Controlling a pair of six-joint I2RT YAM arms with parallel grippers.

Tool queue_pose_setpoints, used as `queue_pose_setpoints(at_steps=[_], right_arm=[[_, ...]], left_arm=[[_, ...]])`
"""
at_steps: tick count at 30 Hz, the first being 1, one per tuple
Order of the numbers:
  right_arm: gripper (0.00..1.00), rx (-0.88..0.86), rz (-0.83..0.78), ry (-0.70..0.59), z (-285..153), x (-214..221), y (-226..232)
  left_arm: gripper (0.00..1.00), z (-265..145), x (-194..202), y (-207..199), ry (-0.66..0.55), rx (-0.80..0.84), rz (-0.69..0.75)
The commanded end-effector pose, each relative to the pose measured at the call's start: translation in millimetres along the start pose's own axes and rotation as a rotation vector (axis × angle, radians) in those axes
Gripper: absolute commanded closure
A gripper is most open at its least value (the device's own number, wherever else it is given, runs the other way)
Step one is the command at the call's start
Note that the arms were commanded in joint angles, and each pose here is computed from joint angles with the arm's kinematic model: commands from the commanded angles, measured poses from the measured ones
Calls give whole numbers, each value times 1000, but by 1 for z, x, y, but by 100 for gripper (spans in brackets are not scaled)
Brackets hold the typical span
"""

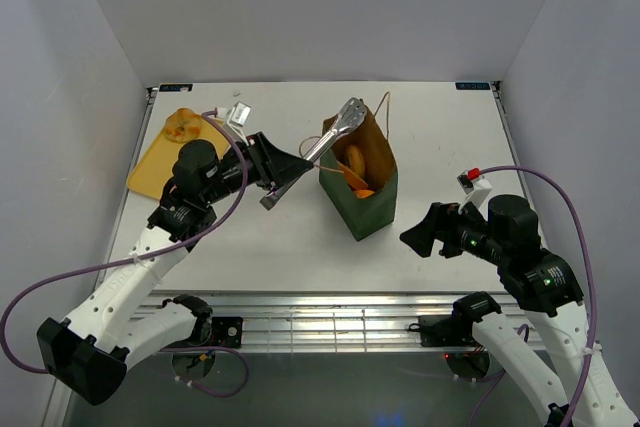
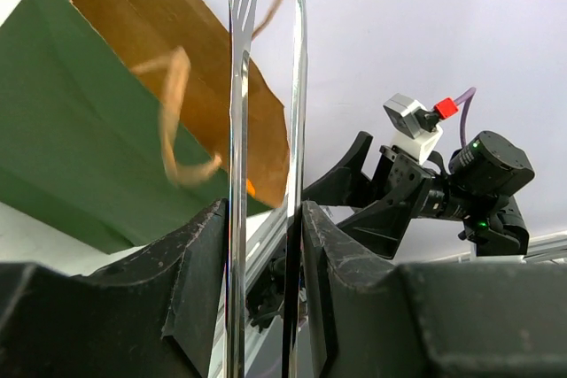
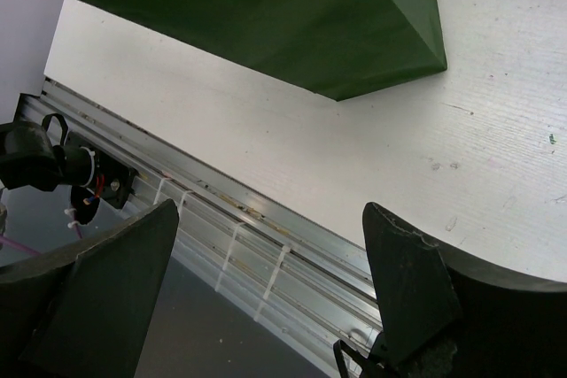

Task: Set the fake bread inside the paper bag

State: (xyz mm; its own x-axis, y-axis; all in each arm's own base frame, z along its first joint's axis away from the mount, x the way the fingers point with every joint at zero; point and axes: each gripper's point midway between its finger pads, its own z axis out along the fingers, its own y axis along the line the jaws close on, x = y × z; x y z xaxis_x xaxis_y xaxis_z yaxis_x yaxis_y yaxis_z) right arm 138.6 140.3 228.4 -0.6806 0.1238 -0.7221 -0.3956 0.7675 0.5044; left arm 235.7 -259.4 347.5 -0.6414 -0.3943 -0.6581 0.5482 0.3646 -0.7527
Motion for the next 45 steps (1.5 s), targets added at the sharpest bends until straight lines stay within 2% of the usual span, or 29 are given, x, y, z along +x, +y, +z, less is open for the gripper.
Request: queue_pose_setpoints(at_steps=[1, 10, 23, 28, 29, 31, 35, 38, 42, 45], right_arm=[[10, -7, -29, -48, -5, -12, 5], [10, -7, -33, -43, -4, -12, 4], [10, -16, -42, -41, -2, -13, 5], [10, -23, -43, -38, 0, -12, 5], [10, -23, -45, -38, 0, -12, 5], [10, -22, -46, -33, 2, -11, 4], [10, -21, -54, -27, 4, -10, 3], [10, -27, -56, -22, 7, -8, 2], [10, -37, -62, -11, 11, -4, 1], [10, -43, -68, -9, 13, -2, 0]], left_arm=[[53, -9, -4, -7, -24, 3, 32], [53, -23, -25, -27, -76, -18, 112], [53, -36, -46, -34, -140, -84, 181], [52, -49, -59, -13, -155, -252, 276], [52, -54, -72, -11, -197, -306, 300], [52, -62, -75, 4, -191, -408, 324], [49, -89, -99, 33, -253, -650, 425], [46, -101, -101, 56, -225, -784, 471], [44, -115, -105, 92, -221, -955, 503], [44, -125, -111, 122, -223, -1014, 470]])
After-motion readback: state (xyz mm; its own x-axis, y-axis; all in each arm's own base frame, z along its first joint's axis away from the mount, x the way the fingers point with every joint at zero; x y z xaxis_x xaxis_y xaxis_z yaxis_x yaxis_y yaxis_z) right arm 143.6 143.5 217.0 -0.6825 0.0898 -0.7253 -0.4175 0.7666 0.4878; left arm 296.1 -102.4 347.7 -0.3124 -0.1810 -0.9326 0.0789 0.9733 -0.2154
